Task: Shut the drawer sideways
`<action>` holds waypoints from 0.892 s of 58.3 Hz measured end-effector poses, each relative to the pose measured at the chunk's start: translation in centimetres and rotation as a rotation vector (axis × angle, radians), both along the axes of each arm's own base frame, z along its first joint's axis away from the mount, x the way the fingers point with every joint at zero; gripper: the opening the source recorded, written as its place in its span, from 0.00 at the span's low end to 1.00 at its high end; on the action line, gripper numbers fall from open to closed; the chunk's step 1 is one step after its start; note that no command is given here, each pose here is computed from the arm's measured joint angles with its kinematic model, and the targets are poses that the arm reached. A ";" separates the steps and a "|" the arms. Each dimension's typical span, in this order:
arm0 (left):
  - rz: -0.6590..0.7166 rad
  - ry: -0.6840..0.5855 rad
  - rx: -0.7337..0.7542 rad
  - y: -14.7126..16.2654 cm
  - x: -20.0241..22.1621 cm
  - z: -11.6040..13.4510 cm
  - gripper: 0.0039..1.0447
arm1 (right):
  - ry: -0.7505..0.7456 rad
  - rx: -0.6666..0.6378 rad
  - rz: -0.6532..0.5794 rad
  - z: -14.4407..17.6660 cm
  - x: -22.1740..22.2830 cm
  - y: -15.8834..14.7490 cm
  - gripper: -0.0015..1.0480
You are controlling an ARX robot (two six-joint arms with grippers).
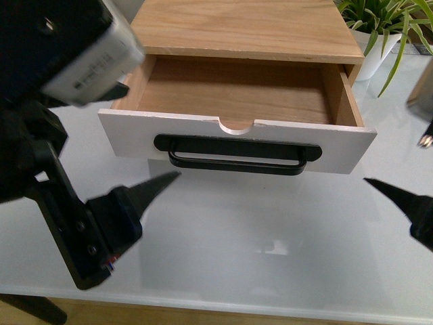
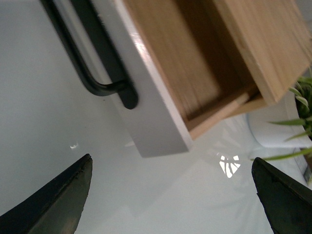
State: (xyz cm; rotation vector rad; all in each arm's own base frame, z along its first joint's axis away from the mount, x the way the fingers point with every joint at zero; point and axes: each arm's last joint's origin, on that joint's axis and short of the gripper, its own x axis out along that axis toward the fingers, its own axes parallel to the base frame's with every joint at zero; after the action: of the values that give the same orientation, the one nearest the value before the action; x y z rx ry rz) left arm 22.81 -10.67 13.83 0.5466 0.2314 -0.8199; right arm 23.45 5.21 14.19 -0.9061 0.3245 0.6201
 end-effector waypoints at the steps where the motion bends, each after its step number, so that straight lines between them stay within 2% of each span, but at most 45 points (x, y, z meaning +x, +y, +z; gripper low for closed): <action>1: -0.022 0.000 0.006 -0.2 0.0 -0.2 0.92 | 0.002 -0.018 0.020 -0.2 0.1 0.3 0.91; 11: -0.171 -0.015 0.066 -1.8 0.8 -1.6 0.92 | 0.043 -0.138 0.193 -1.9 0.6 2.9 0.91; 17: -0.208 -0.014 0.083 -2.2 1.2 -2.2 0.92 | 0.054 -0.155 0.247 -2.3 0.9 3.9 0.91; 32: -0.281 0.009 0.094 -3.4 2.2 -3.5 0.92 | 0.065 -0.190 0.332 -2.9 1.9 5.6 0.91; 52: -0.292 0.040 0.103 -4.2 3.8 -5.0 0.92 | 0.080 -0.192 0.370 -3.7 2.7 6.8 0.91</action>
State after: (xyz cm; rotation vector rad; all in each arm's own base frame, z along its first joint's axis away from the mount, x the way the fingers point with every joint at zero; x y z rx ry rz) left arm 26.65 -14.91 8.86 0.6711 0.2347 -1.1076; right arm 26.19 11.97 10.49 -1.1399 0.2933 0.9795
